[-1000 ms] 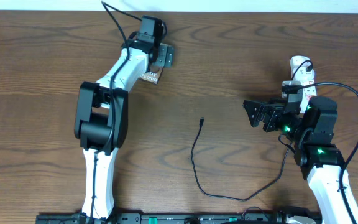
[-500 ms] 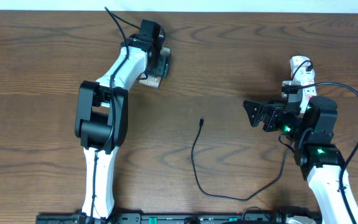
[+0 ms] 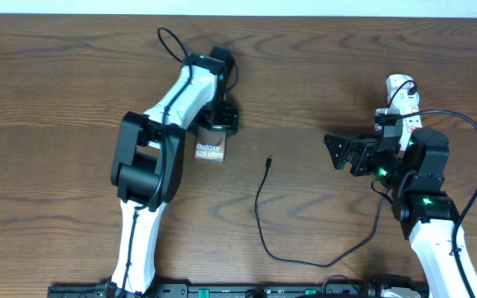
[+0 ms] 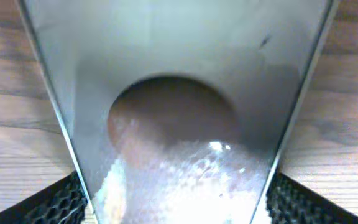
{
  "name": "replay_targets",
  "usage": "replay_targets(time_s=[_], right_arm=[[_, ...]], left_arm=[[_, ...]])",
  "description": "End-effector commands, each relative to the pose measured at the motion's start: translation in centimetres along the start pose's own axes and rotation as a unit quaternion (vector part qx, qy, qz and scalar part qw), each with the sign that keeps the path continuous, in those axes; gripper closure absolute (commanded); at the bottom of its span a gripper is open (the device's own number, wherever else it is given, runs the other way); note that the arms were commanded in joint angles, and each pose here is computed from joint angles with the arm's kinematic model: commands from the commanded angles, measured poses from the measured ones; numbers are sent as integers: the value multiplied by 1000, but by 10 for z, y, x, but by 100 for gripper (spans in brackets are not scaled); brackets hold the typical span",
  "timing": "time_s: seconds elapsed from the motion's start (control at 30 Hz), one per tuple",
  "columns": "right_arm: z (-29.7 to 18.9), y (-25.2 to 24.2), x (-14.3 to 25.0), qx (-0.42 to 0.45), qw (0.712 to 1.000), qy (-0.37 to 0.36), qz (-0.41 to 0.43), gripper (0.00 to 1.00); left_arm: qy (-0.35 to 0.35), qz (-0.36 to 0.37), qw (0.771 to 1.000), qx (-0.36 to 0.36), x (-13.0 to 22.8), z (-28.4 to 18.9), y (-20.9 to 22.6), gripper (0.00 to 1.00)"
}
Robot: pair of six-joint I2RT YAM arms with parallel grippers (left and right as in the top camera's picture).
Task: Plug charger to phone and switch on socket
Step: 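Lift the phone with the left gripper and tilt it upright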
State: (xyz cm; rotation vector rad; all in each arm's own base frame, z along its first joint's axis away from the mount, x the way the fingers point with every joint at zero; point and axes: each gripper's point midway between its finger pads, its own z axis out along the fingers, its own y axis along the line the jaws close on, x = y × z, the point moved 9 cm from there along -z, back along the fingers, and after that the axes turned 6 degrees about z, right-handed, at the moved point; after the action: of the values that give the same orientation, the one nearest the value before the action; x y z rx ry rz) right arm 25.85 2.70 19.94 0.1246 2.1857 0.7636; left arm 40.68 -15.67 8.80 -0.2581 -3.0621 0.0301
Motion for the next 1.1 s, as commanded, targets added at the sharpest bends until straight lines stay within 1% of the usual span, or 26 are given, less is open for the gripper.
replay_targets(time_s=[0.0, 0.07, 0.13, 0.3, 0.33, 0.47, 0.6, 0.7, 0.8, 0.9, 1.07], right_arm=[[-1, 7, -6, -19, 1000, -2, 19, 1], [-1, 7, -5, -21, 1000, 0, 20, 1], [-1, 7, -5, -21, 1000, 2, 21, 1], [-1, 6, -2, -17, 999, 11, 27, 1], [-1, 6, -1, -16, 999, 13, 29, 1], [-1, 5, 0, -15, 999, 14, 30, 1], [0, 4, 3, -12, 999, 24, 36, 1], [1, 1, 10, -5, 998, 47, 45, 1], [3, 3, 16, -7, 997, 63, 40, 1], [6, 11, 21, -16, 996, 78, 35, 1], [18, 26, 33, -35, 992, 113, 50, 1]], left_arm=[[-1, -19, 1000, 2, 4, 2, 2, 5], [-19, -25, 999, 5, 1, -7, 5, 4], [-22, -35, 999, 6, -1, -9, 9, 3], [2, -37, 999, 1, 7, -3, 11, 1], [5, -36, 999, 1, 8, -3, 11, 2], [17, -34, 999, 0, 13, -2, 9, 2], [18, -34, 999, -1, 13, -2, 9, 1], [17, -34, 999, 8, 12, -2, 7, 11], [14, -39, 999, 14, 11, -3, 7, 18], [10, -42, 999, 19, 11, -7, 6, 20], [0, -40, 998, 57, 12, -21, 0, 20]])
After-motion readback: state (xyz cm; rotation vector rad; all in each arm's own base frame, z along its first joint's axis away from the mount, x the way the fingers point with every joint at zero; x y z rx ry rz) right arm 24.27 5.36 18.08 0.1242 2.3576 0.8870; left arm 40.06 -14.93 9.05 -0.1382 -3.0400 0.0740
